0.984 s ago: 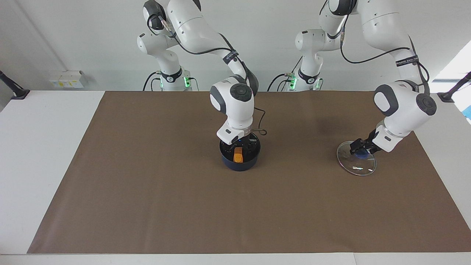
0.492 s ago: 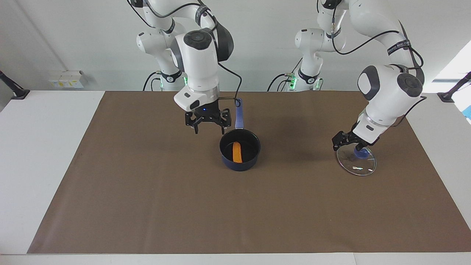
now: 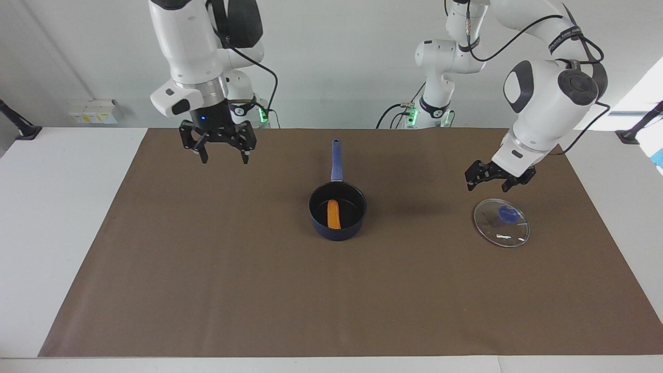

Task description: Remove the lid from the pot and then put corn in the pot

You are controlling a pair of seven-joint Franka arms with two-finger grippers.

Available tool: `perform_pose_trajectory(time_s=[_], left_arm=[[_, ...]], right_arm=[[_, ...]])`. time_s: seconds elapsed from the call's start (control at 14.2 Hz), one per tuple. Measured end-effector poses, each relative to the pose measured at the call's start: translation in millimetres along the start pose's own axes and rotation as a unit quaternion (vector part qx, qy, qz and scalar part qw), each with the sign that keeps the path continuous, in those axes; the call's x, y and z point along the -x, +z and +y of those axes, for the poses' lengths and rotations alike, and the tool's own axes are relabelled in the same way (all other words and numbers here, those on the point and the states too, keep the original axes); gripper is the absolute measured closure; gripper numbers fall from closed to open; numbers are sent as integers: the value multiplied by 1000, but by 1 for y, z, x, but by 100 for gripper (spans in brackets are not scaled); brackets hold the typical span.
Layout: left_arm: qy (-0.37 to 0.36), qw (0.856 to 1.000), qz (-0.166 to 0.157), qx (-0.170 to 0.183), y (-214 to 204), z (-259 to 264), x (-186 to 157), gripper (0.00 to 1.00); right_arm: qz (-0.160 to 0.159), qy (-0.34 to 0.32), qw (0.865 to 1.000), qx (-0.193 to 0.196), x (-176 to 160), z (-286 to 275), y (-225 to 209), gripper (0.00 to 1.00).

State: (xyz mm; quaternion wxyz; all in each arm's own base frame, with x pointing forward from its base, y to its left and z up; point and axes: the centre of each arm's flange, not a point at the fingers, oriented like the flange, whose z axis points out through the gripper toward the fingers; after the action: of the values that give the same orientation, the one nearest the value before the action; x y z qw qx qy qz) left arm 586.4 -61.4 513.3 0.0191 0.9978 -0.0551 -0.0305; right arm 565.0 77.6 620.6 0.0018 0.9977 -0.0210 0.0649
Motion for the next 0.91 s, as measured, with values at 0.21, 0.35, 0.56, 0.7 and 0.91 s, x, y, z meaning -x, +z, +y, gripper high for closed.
perform_pose_trajectory(time_s=[0.21, 0.35, 0.56, 0.7, 0.91], left_arm=[[8, 1000, -21, -12, -26, -13, 12, 0], [4, 999, -29, -13, -41, -18, 16, 0], [-1, 999, -34, -11, -60, -24, 27, 0], [-8, 999, -42, -8, -67, -31, 38, 0], [-10, 999, -44, -7, -69, -34, 43, 0]], right_arm=[[-15, -3, 1000, 5, 10, 48, -26, 0], [-34, 2, 999, 5, 19, 70, -47, 0], [-46, 7, 999, 0, 33, 85, -64, 0], [-54, 6, 999, -1, 38, 85, -59, 0], [-61, 3, 998, -1, 40, 82, -53, 0]])
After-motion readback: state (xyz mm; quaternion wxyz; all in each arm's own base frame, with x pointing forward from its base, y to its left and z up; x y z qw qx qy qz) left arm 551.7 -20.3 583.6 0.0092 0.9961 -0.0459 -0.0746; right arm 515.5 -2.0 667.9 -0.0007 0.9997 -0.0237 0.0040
